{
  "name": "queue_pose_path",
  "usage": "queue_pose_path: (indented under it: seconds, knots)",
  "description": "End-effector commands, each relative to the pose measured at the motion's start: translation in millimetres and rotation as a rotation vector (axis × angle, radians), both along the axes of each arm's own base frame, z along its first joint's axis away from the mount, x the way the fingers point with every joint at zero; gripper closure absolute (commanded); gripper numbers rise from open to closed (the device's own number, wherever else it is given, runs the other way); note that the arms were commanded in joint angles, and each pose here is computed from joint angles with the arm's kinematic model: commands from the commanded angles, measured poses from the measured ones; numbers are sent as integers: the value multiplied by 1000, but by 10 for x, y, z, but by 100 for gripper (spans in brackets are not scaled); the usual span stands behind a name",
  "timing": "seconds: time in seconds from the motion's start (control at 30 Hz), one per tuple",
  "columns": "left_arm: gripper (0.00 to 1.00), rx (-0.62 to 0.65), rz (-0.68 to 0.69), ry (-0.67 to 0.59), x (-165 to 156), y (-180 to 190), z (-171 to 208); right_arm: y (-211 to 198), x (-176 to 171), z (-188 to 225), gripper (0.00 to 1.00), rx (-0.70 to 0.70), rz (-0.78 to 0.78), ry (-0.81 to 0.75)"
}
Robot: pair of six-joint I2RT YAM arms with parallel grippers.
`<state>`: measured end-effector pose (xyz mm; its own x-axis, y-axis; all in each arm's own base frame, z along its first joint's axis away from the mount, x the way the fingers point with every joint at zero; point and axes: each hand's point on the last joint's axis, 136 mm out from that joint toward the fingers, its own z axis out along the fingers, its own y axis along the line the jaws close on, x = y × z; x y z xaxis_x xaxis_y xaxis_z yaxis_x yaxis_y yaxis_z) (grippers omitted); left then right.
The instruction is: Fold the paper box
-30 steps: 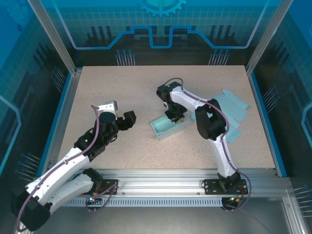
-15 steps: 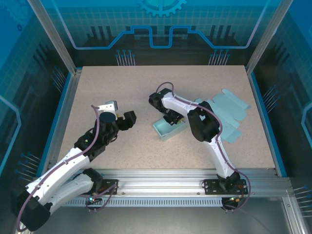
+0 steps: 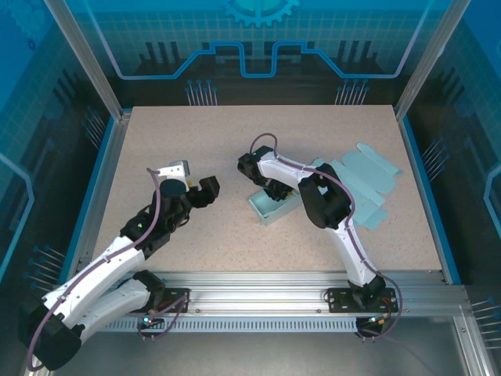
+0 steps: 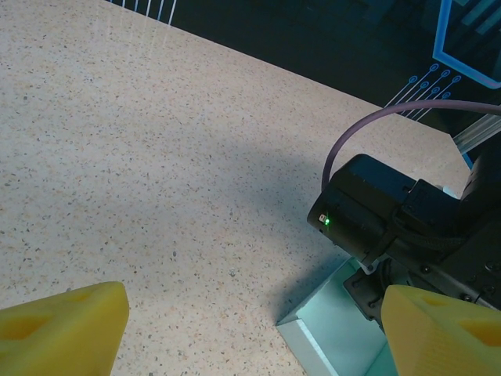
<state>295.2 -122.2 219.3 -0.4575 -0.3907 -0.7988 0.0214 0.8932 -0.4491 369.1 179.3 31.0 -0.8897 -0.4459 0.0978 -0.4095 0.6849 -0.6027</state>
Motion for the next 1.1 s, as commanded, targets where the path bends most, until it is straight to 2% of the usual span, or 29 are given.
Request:
queue_pose_path:
  seconds: [0.0, 0.33, 0.37, 0.4, 0.43, 0.57, 0.73, 1.07]
  knots:
    - [14, 18, -4, -17, 22, 14, 25, 276, 43, -153, 74, 90, 22, -23]
    - [14, 43, -22, 4, 29, -11, 12, 349, 79, 56, 43, 138, 43, -20]
    - [14, 44, -22, 5, 27, -8, 9, 352, 77, 62, 33, 135, 45, -14]
    - [14, 48, -23, 4, 22, -5, 11, 352, 77, 78, 3, 133, 48, -11]
    - [14, 50, -22, 3, 22, 1, 13, 352, 74, 87, 0, 132, 49, -6]
    - [13, 67, -27, 12, 12, 4, -8, 385, 46, 204, 0, 160, 50, -9]
    - [13, 73, -30, 22, 15, 2, -31, 388, 55, 536, 0, 190, 54, -54]
    - [14, 118, -36, 91, 67, -11, -199, 545, 46, 1366, 0, 291, 123, -190]
